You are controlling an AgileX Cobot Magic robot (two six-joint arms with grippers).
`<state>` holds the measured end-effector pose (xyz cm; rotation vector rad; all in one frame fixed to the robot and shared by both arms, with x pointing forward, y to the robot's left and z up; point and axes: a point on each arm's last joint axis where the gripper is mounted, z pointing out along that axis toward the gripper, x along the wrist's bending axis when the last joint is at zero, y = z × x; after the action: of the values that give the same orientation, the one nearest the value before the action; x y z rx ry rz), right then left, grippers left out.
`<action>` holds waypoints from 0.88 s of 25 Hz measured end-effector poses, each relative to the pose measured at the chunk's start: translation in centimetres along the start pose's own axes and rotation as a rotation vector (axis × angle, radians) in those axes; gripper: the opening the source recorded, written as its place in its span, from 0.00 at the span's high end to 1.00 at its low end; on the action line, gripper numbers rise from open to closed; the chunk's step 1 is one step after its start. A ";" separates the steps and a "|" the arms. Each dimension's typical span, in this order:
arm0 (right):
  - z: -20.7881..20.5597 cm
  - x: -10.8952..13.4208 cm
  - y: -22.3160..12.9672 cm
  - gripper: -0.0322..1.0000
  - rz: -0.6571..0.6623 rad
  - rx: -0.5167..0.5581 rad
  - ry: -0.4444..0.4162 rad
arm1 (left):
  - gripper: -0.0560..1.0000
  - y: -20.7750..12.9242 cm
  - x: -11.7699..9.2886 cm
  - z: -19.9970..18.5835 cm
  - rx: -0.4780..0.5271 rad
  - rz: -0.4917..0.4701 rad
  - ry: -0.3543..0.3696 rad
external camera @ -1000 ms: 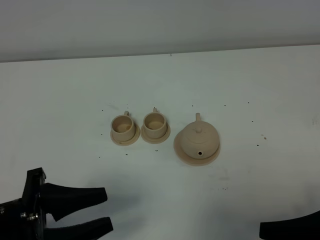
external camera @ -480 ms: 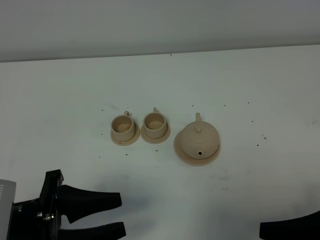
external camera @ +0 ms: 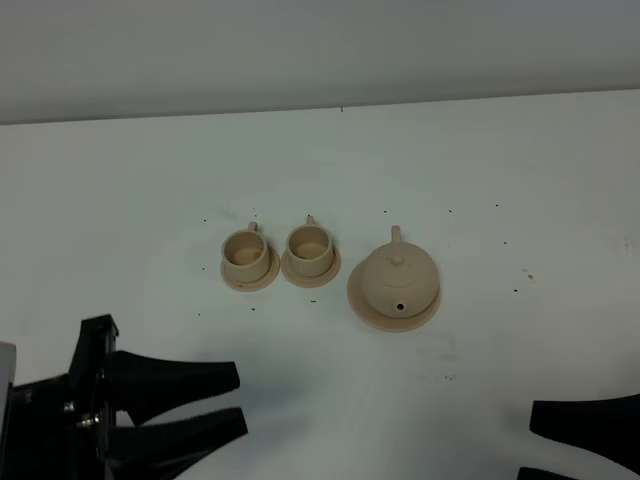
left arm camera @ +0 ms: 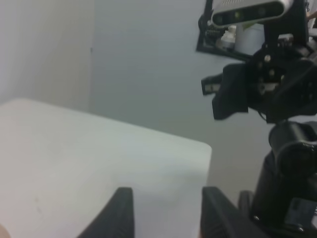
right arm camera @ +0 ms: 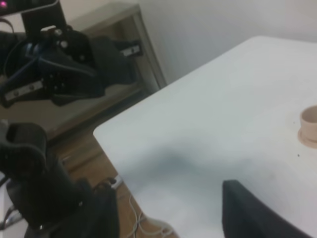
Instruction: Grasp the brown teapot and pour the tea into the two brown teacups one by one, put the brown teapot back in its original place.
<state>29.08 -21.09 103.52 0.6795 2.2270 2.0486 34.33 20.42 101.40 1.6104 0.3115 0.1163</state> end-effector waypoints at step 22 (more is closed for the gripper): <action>0.0 -0.5 0.7 0.53 -0.064 -0.071 -0.058 | 0.92 7.5 -8.9 -10.2 0.539 -0.237 0.818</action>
<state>29.72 -21.29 104.02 0.6448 2.1060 2.0394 24.12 27.54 110.57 1.9772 1.2447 0.5498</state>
